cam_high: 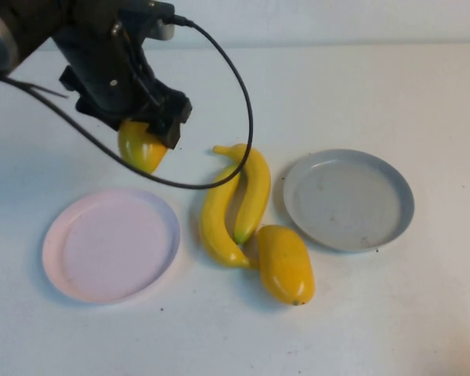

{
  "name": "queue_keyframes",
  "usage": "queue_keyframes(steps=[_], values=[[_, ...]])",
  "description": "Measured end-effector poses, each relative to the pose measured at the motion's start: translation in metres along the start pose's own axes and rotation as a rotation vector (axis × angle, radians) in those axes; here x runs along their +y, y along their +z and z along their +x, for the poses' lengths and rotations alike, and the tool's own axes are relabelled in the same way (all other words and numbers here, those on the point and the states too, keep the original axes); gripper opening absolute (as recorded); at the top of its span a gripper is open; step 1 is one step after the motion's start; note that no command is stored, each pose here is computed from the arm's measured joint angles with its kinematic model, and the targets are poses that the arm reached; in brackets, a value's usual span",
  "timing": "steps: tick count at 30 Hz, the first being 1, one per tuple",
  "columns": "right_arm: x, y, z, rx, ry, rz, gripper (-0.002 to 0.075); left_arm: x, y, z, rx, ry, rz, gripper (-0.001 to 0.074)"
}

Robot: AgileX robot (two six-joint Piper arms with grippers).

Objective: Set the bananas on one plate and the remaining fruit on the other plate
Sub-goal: Put one type of fruit in the left plate

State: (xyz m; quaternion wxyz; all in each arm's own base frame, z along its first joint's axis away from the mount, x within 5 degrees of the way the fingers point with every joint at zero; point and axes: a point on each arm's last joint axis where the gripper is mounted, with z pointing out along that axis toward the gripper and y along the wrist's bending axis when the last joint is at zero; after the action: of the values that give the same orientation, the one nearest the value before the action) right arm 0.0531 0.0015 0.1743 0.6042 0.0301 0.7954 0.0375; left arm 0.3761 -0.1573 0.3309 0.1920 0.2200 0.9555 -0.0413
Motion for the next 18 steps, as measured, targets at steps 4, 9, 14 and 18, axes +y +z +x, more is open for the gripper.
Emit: queue_keyframes(steps=[4, 9, 14, 18], values=[[0.000, 0.000, 0.000, 0.000, 0.000, 0.000, -0.0017, 0.002, -0.011, 0.046, 0.089, 0.023, -0.046, 0.0545], [0.000, 0.000, 0.000, 0.000, 0.000, 0.000, -0.0017, 0.011, 0.007, 0.098, 0.127, 0.053, -0.175, 0.0545], [0.000, 0.000, 0.000, 0.000, 0.000, 0.000, -0.0017, 0.014, 0.037, 0.120, 0.107, 0.084, -0.211, 0.0545], [0.000, 0.000, 0.000, 0.000, 0.000, 0.000, -0.0017, 0.016, 0.058, 0.119, 0.121, 0.067, -0.205, 0.0545]])
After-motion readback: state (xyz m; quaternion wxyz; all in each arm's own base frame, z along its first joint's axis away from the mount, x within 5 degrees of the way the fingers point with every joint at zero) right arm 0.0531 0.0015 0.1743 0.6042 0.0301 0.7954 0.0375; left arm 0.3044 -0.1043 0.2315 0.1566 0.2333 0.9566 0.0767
